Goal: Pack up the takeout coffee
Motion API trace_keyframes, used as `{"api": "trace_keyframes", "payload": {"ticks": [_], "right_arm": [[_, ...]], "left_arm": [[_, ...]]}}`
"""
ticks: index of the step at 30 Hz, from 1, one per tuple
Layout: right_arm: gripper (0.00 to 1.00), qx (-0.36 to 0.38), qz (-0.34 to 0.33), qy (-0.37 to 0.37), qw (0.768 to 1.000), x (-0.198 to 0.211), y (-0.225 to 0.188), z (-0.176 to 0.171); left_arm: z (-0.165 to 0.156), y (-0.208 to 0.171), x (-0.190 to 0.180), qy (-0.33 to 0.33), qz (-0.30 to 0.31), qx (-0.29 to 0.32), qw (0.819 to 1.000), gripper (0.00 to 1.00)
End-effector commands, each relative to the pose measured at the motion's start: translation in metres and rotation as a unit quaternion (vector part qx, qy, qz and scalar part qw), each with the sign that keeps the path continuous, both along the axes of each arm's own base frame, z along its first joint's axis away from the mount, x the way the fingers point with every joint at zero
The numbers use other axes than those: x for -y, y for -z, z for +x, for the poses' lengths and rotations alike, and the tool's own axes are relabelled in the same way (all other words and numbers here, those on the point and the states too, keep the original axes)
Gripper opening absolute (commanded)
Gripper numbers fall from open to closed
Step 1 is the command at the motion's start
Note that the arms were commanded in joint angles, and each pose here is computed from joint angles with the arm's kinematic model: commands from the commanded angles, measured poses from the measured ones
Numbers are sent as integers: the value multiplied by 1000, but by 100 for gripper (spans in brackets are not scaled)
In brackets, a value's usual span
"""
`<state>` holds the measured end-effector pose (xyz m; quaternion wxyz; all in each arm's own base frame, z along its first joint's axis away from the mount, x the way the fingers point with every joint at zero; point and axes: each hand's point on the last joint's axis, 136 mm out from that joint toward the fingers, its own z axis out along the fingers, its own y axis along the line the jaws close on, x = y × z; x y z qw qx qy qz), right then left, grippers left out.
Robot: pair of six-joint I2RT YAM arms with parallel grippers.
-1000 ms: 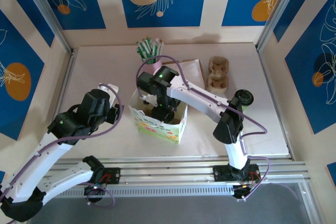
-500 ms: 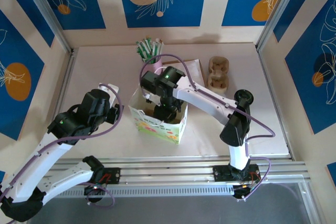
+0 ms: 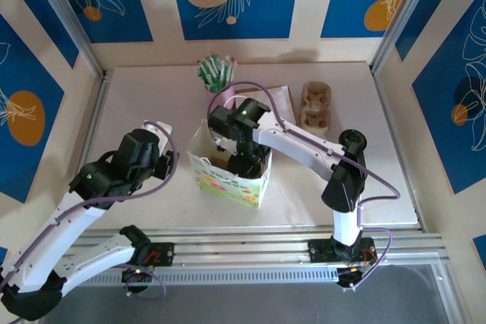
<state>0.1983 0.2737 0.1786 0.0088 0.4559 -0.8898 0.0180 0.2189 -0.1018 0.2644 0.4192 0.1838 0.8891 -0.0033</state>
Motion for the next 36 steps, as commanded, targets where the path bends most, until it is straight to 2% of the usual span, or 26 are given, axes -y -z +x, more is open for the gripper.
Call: {"api": "trace_keyframes", "payload": {"ticks": [1, 36], "right_arm": [[73, -2, 16, 4, 1000, 7, -10, -5], [73, -31, 7, 19, 999, 13, 32, -7]], "left_arm": [[-1, 0, -5, -7, 12, -3, 1000, 59], [0, -1, -6, -7, 15, -3, 1000, 59]]}}
